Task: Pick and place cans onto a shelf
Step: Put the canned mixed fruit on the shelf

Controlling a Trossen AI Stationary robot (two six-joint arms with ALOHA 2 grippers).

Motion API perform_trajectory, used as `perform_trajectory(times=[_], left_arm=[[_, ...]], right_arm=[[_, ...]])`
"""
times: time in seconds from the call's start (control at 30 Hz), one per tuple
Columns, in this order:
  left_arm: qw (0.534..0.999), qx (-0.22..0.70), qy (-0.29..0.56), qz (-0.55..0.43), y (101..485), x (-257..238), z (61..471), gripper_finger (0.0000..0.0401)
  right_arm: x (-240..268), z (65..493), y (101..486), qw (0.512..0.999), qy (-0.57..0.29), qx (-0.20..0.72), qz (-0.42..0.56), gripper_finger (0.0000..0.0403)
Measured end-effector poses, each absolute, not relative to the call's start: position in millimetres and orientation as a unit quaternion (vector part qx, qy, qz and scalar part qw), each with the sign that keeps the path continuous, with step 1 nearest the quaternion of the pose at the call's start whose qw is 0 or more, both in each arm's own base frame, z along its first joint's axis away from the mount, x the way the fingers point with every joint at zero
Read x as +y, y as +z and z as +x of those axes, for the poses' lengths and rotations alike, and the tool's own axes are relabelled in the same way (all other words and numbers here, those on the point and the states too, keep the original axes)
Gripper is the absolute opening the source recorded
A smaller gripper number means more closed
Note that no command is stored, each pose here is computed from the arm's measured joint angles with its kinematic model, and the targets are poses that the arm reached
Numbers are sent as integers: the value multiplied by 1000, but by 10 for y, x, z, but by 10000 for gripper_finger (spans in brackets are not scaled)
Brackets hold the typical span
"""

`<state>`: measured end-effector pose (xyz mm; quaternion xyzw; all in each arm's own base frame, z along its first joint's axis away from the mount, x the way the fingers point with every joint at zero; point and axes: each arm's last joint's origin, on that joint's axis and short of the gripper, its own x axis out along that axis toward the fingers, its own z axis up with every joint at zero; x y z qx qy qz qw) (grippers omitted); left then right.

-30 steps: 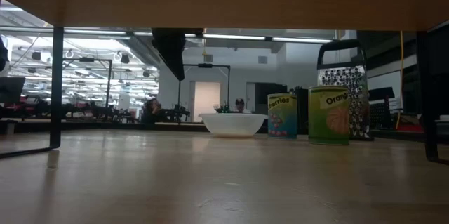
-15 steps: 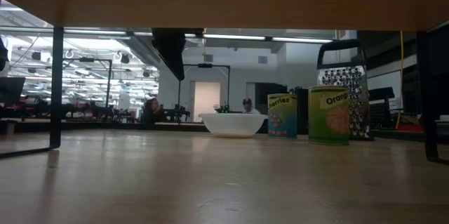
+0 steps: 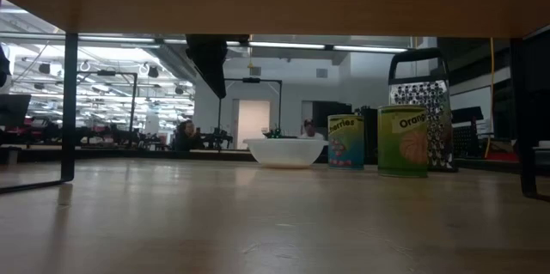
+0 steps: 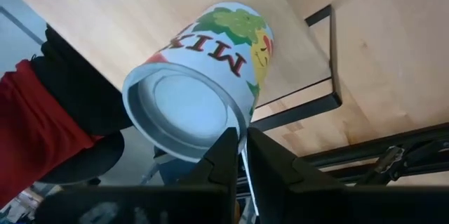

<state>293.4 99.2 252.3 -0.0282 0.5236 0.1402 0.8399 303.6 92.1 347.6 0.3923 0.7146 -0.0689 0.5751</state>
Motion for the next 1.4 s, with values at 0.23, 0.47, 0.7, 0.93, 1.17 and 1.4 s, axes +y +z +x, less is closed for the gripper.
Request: perform_trajectory(times=[0.23, 0.47, 0.7, 0.93, 1.17, 1.4], left_arm=[[840, 523, 141, -30, 2523, 992, 2934, 121], [840, 523, 141, -30, 2523, 992, 2933, 121], [840, 523, 141, -30, 2523, 992, 2933, 121], [840, 523, 141, -30, 2523, 992, 2933, 121], [840, 523, 141, -30, 2523, 992, 2933, 121], [840, 523, 141, -30, 2523, 992, 2933, 121]], right_arm=[[921, 3036, 3476, 574, -68, 715, 393, 38], [919, 3032, 3483, 575, -67, 714, 393, 38], [889, 2923, 3612, 591, -57, 701, 396, 38], [932, 2822, 3699, 603, -58, 692, 392, 38], [1046, 2813, 3670, 598, -55, 702, 383, 38], [1042, 2773, 3670, 581, -78, 710, 390, 38]])
